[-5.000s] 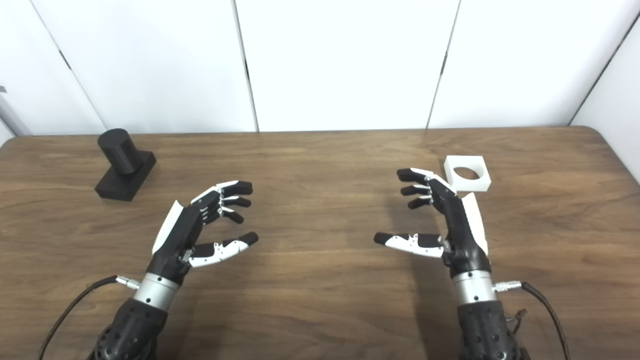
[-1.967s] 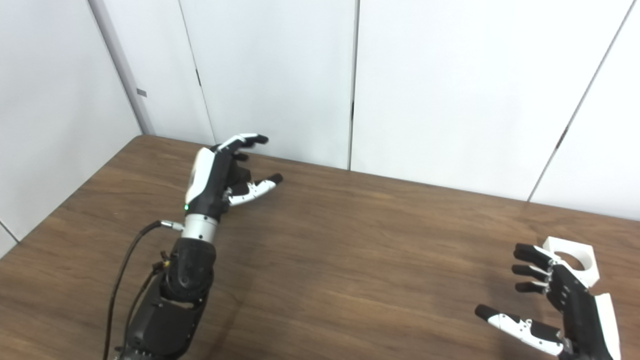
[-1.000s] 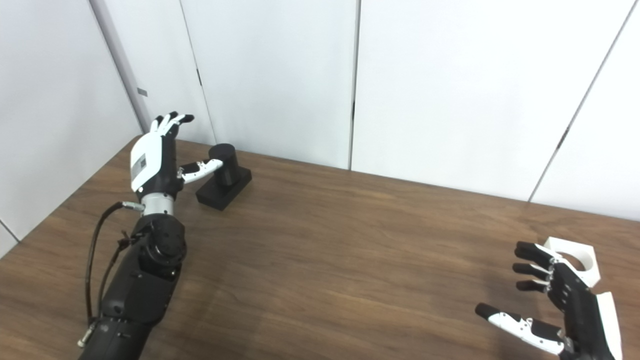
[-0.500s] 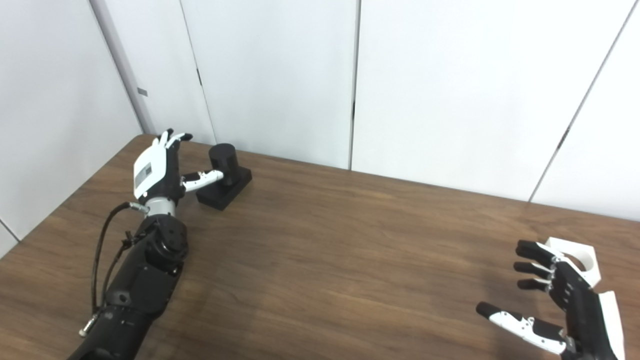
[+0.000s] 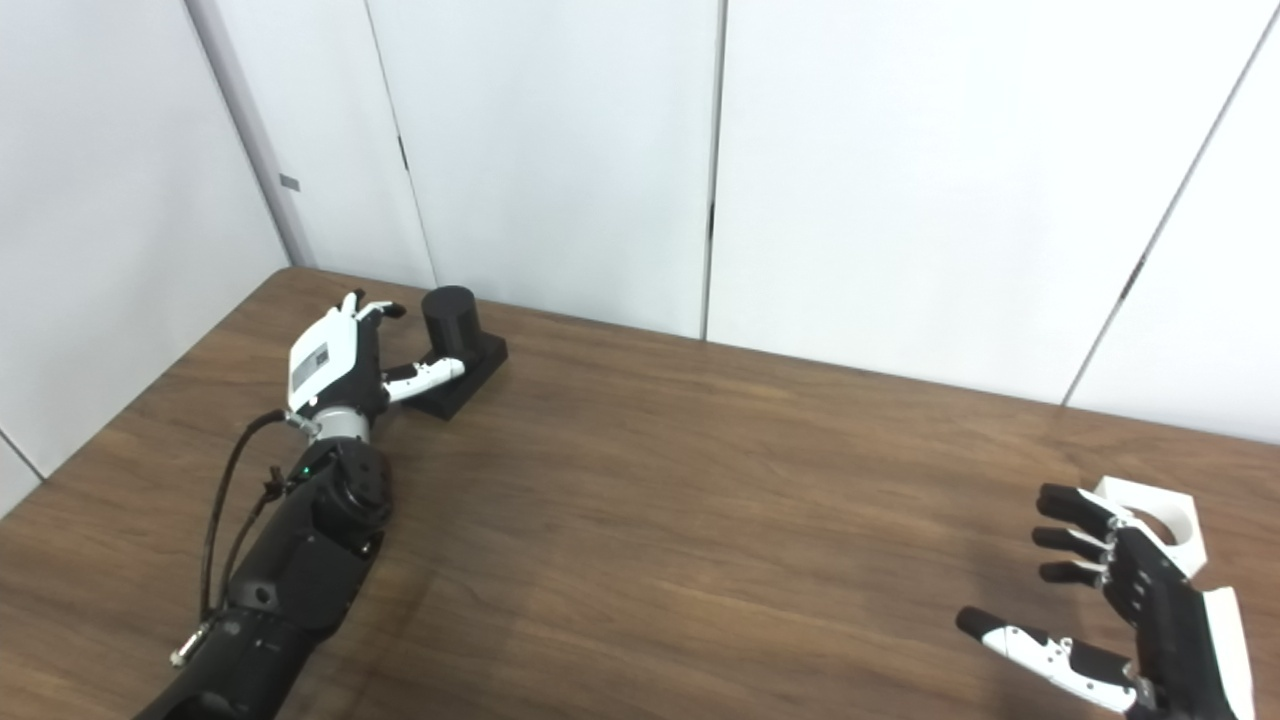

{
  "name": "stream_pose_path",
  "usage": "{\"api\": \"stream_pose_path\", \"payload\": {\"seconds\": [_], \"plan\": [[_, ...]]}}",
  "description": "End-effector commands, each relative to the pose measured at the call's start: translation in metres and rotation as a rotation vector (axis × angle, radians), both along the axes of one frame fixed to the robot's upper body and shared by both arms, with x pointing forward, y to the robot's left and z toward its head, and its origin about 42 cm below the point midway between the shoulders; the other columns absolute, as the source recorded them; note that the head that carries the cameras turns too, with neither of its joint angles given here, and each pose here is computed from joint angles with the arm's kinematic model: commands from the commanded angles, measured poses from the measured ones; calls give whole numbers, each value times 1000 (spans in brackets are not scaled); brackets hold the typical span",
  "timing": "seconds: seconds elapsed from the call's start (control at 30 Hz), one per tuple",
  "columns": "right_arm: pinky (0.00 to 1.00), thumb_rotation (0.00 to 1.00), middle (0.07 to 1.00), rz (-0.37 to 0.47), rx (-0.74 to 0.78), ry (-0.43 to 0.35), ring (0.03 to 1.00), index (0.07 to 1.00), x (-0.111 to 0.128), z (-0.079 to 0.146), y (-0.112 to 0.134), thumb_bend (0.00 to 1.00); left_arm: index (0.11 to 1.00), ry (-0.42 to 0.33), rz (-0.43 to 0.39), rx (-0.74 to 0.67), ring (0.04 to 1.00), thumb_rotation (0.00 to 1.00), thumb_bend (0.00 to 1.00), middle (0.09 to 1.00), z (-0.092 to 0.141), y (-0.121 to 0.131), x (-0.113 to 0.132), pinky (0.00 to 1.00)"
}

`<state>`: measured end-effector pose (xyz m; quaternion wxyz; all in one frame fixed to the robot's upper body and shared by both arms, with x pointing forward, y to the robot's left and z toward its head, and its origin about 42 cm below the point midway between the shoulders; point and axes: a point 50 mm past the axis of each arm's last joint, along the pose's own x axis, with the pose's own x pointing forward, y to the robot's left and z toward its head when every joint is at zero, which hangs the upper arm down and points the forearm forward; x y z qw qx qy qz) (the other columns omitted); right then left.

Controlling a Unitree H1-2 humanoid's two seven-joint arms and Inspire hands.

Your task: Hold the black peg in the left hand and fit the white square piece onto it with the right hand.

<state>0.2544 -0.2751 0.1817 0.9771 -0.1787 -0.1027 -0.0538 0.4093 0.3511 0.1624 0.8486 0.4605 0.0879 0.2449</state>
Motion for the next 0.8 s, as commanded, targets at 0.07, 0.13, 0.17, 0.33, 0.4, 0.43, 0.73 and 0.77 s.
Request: {"api": "stream_pose_path", "payload": {"seconds": [0.07, 0.13, 0.17, 0.33, 0.4, 0.43, 0.73, 0.77], "plan": [[581, 0, 739, 6, -11, -62, 685, 724, 2, 16, 1, 535, 794, -66, 11, 45, 1000, 568, 1000, 1000, 34, 5, 13, 951], [580, 0, 738, 6, -14, -63, 683, 724, 2, 16, 1, 535, 791, -66, 13, 45, 1000, 562, 1000, 1000, 32, 3, 12, 949], [578, 0, 739, 6, -16, -65, 682, 725, 2, 16, 1, 535, 787, -66, 13, 47, 1000, 560, 1000, 1000, 31, 3, 12, 944], [583, 0, 742, 6, -15, -71, 685, 727, 2, 16, 0, 537, 790, -18, 4, 95, 1000, 575, 1000, 1000, 28, 2, 15, 910], [566, 0, 742, 6, -15, -71, 680, 727, 2, 17, 1, 538, 779, 6, -5, 128, 1000, 545, 1000, 1000, 27, 2, 18, 897], [567, 0, 743, 5, -15, -70, 681, 726, 2, 17, 2, 537, 775, 21, -10, 149, 1000, 535, 1000, 1000, 26, 3, 19, 895], [559, 0, 741, -2, -16, -71, 678, 723, 0, 19, 0, 529, 763, 96, -9, 239, 1000, 521, 1000, 995, 25, 7, 25, 928], [559, 0, 741, -3, -15, -74, 679, 722, 0, 19, 0, 527, 761, 101, -9, 245, 1000, 518, 1000, 994, 26, 8, 25, 923]]}}
